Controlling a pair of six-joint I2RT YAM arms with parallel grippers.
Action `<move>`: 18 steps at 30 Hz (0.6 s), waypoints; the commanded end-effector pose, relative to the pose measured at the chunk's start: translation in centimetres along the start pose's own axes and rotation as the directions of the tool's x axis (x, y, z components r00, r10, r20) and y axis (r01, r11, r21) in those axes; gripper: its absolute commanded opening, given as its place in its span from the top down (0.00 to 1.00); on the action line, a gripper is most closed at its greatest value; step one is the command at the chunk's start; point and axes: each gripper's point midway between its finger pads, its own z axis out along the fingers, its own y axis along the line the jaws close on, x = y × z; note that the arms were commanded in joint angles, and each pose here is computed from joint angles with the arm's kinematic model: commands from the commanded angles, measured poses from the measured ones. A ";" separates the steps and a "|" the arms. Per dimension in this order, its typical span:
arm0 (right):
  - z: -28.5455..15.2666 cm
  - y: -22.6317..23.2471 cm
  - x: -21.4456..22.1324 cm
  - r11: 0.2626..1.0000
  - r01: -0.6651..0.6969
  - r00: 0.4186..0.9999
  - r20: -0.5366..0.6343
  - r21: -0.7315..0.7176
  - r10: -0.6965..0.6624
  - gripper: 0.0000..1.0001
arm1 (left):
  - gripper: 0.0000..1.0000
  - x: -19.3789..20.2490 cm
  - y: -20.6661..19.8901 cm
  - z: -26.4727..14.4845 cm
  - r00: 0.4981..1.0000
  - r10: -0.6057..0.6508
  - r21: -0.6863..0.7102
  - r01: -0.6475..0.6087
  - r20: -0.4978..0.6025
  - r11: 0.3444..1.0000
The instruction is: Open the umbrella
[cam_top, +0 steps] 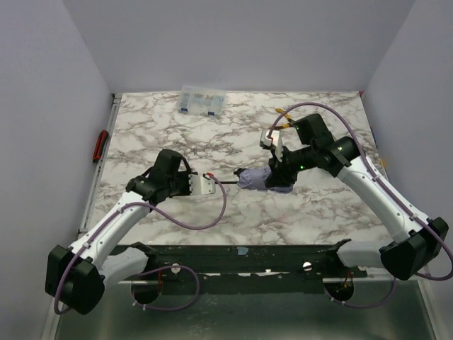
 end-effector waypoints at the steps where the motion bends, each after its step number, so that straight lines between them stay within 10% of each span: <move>1: -1.9 1.1 1.2 1.000 0.003 0.999 -0.045 -0.010 -0.003 0.99 | 0.81 3.5 0.7 -0.6 0.995 0.045 -0.030 -0.048 -0.088 0.998; 18: -4.5 -0.5 3.0 1.000 -0.016 0.996 -0.085 0.024 0.018 0.99 | 0.73 13.5 0.6 -0.3 0.958 0.023 -0.029 -0.032 -0.286 0.999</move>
